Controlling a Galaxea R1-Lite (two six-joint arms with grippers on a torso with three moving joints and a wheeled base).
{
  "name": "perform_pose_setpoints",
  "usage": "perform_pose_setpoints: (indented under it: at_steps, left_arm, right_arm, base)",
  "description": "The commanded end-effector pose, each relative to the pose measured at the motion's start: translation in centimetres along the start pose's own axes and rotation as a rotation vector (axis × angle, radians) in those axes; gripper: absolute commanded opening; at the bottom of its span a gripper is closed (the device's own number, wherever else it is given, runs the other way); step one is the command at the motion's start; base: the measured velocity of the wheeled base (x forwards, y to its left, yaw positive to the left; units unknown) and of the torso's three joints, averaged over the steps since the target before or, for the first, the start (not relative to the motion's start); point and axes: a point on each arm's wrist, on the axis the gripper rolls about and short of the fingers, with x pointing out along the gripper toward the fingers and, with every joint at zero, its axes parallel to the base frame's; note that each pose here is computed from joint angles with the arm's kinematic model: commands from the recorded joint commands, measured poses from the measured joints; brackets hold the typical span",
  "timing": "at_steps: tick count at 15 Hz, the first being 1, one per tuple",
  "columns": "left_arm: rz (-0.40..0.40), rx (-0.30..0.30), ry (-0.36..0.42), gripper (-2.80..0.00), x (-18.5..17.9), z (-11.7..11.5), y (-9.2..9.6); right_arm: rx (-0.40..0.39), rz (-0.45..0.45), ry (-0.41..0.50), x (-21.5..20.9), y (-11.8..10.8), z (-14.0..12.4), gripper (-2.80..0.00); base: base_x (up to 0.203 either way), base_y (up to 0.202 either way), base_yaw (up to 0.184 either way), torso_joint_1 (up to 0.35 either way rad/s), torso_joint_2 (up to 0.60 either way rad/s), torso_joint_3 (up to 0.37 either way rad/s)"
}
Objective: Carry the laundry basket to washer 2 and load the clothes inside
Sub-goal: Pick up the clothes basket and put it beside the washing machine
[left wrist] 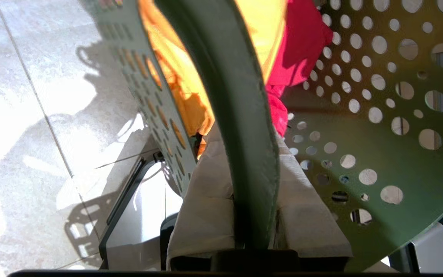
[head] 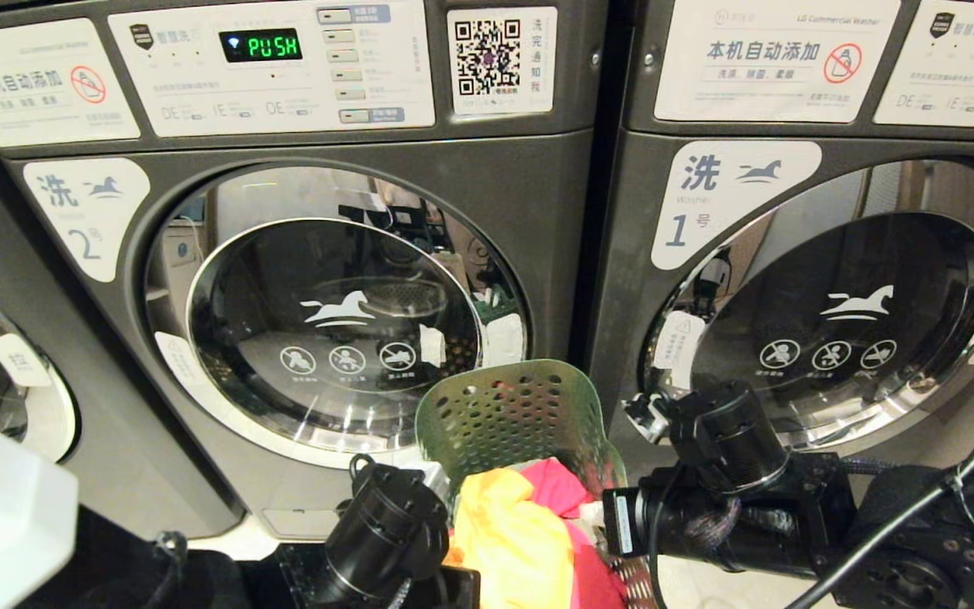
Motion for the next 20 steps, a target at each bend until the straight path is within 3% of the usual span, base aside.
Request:
perform_pose_setpoints:
  at_steps: [1, 5, 12, 14, 17, 20]
  left_arm:
    - [0.003, -0.003, 0.003, -2.80, 0.1, -0.1, 0.0]
    - [0.005, -0.001, 0.006, -2.80, 0.2, -0.1, 0.1]
    - [0.013, 0.000, 0.015, -2.80, 1.6, 0.2, -0.2]
    - [0.008, 0.005, -0.003, -2.80, 3.6, 1.2, -0.9]
    - [-0.003, 0.062, -0.031, -2.80, 7.0, 2.9, -2.1]
    - [-0.008, 0.084, -0.051, -2.80, 11.0, 4.0, -3.2]
  right_arm:
    - [0.002, -0.001, 0.006, 0.1, -0.1, -0.2, -2.80]
    - [0.003, -0.004, 0.008, 0.0, -0.2, -0.3, -2.80]
    - [0.022, -0.025, -0.001, 0.3, -0.9, 0.2, -2.80]
    - [0.052, -0.083, -0.026, 0.6, -2.4, 0.9, -2.80]
    - [0.100, -0.173, -0.070, 0.4, -5.9, 2.5, -2.80]
    - [0.098, -0.258, -0.063, 0.7, -9.6, 3.1, -2.80]
  base:
    - [0.000, 0.000, 0.000, 0.000, 0.00, 0.000]
    - [-0.017, 0.000, 0.000, 0.003, 0.00, 0.000]
    - [-0.193, 0.000, 0.002, 0.003, 0.00, 0.004]
    - [-0.144, 0.000, 0.002, -0.002, 0.00, 0.006]
    - [0.000, 0.000, 0.000, 0.000, 0.00, 0.000]
    - [0.000, 0.000, 0.000, 0.000, 0.00, 0.000]
